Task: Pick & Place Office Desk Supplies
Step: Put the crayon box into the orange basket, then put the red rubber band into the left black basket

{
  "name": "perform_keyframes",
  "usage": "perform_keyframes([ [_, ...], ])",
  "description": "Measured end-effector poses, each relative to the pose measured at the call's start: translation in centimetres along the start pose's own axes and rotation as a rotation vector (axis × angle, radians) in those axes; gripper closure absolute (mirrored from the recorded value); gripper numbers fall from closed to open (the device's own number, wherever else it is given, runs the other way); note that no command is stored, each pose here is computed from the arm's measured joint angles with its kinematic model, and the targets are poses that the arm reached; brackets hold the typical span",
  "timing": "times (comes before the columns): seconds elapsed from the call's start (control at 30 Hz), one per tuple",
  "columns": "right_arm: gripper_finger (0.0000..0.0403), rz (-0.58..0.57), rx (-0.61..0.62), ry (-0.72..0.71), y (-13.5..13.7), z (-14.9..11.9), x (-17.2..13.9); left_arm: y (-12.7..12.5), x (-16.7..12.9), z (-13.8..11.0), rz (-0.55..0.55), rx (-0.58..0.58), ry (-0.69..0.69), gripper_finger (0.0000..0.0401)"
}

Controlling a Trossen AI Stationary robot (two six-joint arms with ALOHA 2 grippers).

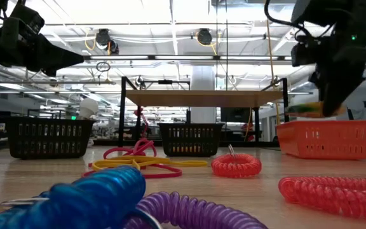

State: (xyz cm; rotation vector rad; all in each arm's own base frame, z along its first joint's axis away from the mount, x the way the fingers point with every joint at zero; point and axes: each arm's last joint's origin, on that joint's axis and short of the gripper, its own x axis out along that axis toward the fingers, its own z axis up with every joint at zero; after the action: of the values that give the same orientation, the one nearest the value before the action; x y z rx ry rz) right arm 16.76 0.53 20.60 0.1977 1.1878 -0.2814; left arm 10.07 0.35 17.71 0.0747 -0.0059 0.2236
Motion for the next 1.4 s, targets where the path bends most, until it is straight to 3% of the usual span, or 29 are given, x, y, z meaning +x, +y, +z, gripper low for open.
perform_keyframes([
  [0.13, 0.0319, 0.022, 0.02, -0.056, 0.2, 0.2, 0.9, 0.0, 0.0, 0.0, 0.0, -0.002, -0.003, 0.0382],
  [0.47, 0.0319, -0.006, 0.099, 0.021, 0.1, -0.7, 2.3, 0.0, 0.0, 0.2, 0.001, -0.011, -0.017, 0.0382],
  [0.7, 0.0316, 0.018, 0.069, 0.051, 0.3, -0.6, 2.7, 0.0, 0.0, 0.2, 0.0, -0.009, -0.016, 0.0382],
  [1.1, 0.0231, 0.05, 0.047, 0.021, 0.2, -0.5, 2.1, 0.0, 0.0, 0.1, -0.001, -0.003, -0.015, 0.0382],
  [1.23, 0.0223, 0.091, 0.005, -0.103, 0.2, 0.4, -0.2, -0.1, 0.0, 0.1, -0.034, -0.004, -0.016, 0.0382],
  [1.4, 0.0237, 0.119, -0.101, -0.503, -0.1, 1.7, -4.3, -0.2, 0.0, 0.1, -0.081, -0.035, -0.009, 0.0382],
])
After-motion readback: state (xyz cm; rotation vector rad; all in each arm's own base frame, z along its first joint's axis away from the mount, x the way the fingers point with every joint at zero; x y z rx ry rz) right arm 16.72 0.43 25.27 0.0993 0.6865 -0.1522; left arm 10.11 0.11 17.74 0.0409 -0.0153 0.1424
